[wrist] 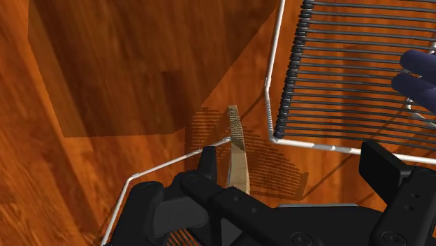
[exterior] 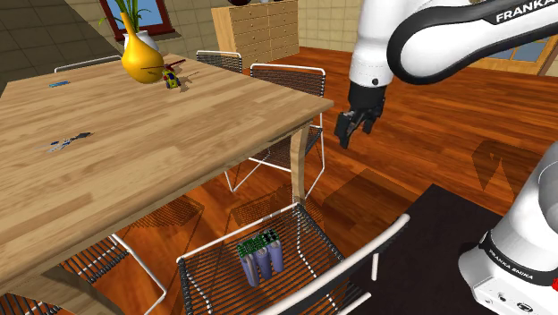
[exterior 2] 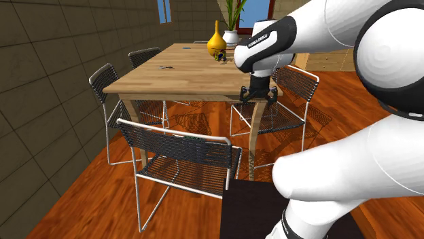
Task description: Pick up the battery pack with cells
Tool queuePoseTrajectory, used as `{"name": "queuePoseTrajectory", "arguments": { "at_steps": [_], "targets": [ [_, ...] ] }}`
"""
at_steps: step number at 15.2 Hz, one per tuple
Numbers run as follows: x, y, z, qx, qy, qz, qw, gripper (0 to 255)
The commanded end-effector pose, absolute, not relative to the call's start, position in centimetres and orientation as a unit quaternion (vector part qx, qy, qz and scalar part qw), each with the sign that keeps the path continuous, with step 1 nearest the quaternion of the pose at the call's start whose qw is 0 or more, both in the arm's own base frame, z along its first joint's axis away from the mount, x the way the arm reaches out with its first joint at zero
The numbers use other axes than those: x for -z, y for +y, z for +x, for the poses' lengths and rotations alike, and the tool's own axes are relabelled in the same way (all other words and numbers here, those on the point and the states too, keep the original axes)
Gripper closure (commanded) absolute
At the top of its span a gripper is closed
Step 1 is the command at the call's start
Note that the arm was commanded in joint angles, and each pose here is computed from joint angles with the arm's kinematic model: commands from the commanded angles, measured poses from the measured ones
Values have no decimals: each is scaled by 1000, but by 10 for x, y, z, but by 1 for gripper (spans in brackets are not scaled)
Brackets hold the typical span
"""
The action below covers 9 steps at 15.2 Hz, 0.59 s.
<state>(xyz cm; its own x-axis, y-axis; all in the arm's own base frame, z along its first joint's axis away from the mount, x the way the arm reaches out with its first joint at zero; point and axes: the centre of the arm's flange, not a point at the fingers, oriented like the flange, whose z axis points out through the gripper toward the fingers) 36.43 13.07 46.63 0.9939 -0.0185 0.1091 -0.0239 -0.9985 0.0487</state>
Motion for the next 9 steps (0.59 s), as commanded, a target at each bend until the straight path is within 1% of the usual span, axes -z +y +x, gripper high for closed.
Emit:
{"name": "queuePoseTrajectory", "arguments": {
  "at_steps": [1,9],
  "targets": [
    [-446,149,368,-54,-1,998,23,0],
    [-378,226,382,-52,38,998,17,0]
  ]
}}
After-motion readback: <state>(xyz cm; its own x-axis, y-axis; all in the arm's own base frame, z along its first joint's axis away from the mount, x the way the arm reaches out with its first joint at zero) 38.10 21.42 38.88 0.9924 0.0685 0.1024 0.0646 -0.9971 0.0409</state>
